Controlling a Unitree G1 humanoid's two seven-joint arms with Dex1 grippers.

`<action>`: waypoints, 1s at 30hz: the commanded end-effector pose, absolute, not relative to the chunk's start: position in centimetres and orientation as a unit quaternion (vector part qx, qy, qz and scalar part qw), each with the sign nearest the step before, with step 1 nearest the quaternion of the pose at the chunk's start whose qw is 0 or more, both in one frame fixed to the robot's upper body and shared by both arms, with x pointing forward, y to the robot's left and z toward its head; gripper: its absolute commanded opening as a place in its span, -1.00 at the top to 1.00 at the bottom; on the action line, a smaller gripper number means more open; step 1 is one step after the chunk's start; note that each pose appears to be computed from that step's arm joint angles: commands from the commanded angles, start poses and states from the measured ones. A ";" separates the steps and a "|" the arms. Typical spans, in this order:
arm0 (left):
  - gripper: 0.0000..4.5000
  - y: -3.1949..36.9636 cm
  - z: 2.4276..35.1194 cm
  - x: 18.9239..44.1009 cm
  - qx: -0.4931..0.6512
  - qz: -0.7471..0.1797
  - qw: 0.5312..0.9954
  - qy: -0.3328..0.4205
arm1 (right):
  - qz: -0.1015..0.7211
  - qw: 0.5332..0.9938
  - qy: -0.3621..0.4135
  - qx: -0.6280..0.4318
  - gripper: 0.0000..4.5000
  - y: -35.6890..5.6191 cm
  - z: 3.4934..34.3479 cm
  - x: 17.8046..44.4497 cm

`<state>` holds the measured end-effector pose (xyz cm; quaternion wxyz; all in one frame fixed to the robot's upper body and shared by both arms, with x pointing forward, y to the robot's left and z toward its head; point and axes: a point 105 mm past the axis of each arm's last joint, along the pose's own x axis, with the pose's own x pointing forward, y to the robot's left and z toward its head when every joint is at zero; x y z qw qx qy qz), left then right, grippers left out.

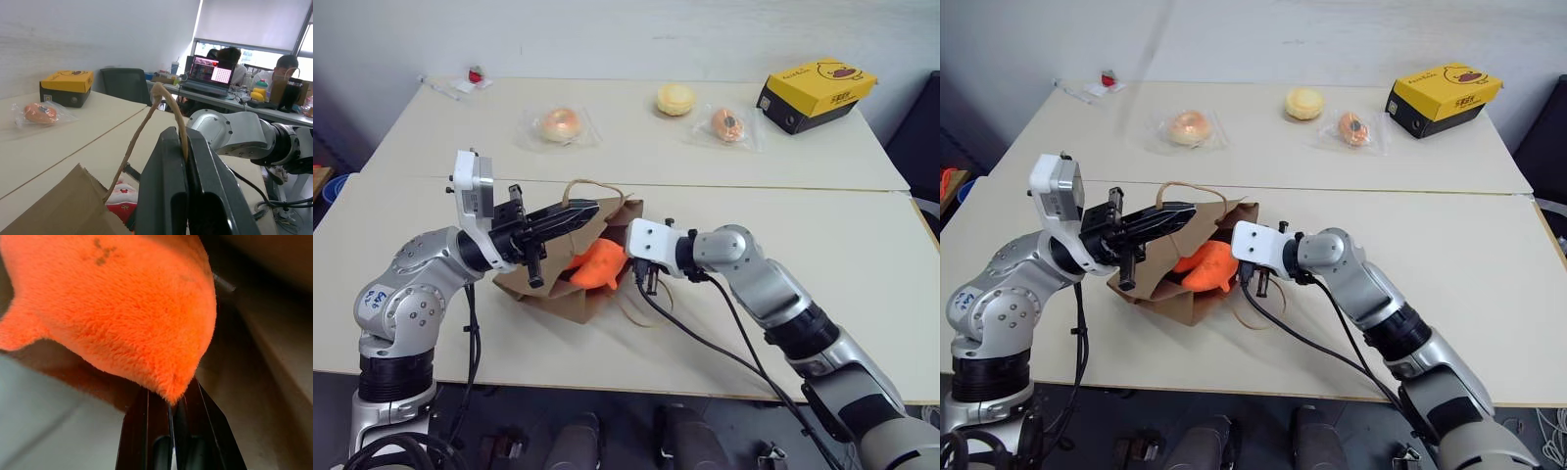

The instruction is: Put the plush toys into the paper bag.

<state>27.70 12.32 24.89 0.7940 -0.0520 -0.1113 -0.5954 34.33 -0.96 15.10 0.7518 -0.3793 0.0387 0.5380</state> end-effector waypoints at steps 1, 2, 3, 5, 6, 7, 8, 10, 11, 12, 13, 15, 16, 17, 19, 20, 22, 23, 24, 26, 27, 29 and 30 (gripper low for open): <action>1.00 12.0 25.5 27.3 -0.044 -0.604 0.785 -0.128 | 0.539 0.745 0.016 -0.393 0.99 1.0 16.4 34.6; 1.00 12.0 25.5 27.3 -0.044 -0.604 0.785 -0.128 | 0.538 0.746 0.013 -0.393 0.99 1.6 16.5 34.8; 1.00 12.0 25.5 27.3 -0.044 -0.604 0.785 -0.128 | 0.536 0.747 0.013 -0.393 0.99 2.0 16.5 34.8; 1.00 12.0 25.4 27.4 -0.043 -0.602 0.787 -0.130 | 0.529 0.761 0.019 -0.376 0.99 2.9 16.5 34.9; 1.00 12.1 25.4 27.4 -0.043 -0.600 0.788 -0.131 | 0.530 0.762 0.020 -0.371 0.99 3.1 16.4 34.8; 1.00 12.1 25.3 27.4 -0.042 -0.598 0.789 -0.131 | 0.536 0.763 0.028 -0.360 0.89 3.2 16.2 34.5; 1.00 12.1 25.3 27.4 -0.042 -0.597 0.790 -0.132 | 0.541 0.761 0.030 -0.356 0.78 3.2 16.0 34.3; 1.00 12.2 25.2 27.4 -0.042 -0.595 0.791 -0.135 | 0.543 0.764 0.029 -0.346 0.56 3.2 16.0 34.0; 1.00 12.2 25.2 27.4 -0.042 -0.594 0.792 -0.136 | 0.543 0.766 0.020 -0.344 0.37 3.2 16.2 34.0; 1.00 12.3 25.2 27.4 -0.042 -0.593 0.793 -0.136 | 0.543 0.768 0.012 -0.339 0.23 3.1 16.5 34.0; 1.00 12.3 25.2 27.4 -0.042 -0.592 0.793 -0.137 | 0.543 0.770 0.008 -0.335 0.09 3.1 16.7 33.9; 1.00 12.4 25.1 27.3 -0.042 -0.591 0.794 -0.137 | 0.555 0.772 -0.009 -0.310 -0.25 2.4 17.7 33.4; 1.00 12.4 25.0 27.2 -0.042 -0.590 0.795 -0.137 | 0.562 0.772 -0.015 -0.297 -0.39 1.9 18.0 33.1; 1.00 12.5 25.0 27.2 -0.041 -0.589 0.795 -0.136 | 0.572 0.771 -0.030 -0.279 -0.54 1.4 18.7 32.7; 1.00 12.8 24.9 27.2 -0.039 -0.586 0.798 -0.135 | 0.601 0.760 -0.045 -0.245 -0.86 0.0 19.5 31.5; 1.00 12.9 24.9 27.2 -0.038 -0.585 0.799 -0.135 | 0.612 0.753 -0.053 -0.235 -0.99 -0.6 19.9 30.9; 1.00 13.0 24.8 27.1 -0.038 -0.584 0.800 -0.135 | 0.622 0.746 -0.067 -0.227 -0.99 -1.5 20.2 30.3; 1.00 13.1 24.8 27.1 -0.037 -0.584 0.800 -0.135 | 0.631 0.741 -0.071 -0.220 -0.99 -2.7 20.2 29.9; 1.00 13.1 24.8 27.1 -0.036 -0.583 0.800 -0.134 | 0.629 0.742 -0.069 -0.219 -0.99 -4.4 20.0 29.8; 1.00 13.2 24.7 27.0 -0.036 -0.583 0.801 -0.134 | 0.617 0.755 -0.063 -0.212 -0.99 -7.1 19.7 29.9; 1.00 13.2 24.7 27.0 -0.035 -0.582 0.801 -0.134 | 0.603 0.768 -0.056 -0.209 -0.99 -8.1 19.5 30.3; 1.00 13.1 24.7 27.0 -0.035 -0.583 0.800 -0.134 | 0.578 0.784 -0.041 -0.221 -0.99 -10.2 18.9 31.1; 1.00 13.1 24.7 27.0 -0.035 -0.583 0.800 -0.134 | 0.563 0.792 -0.030 -0.233 -0.99 -11.1 18.5 31.6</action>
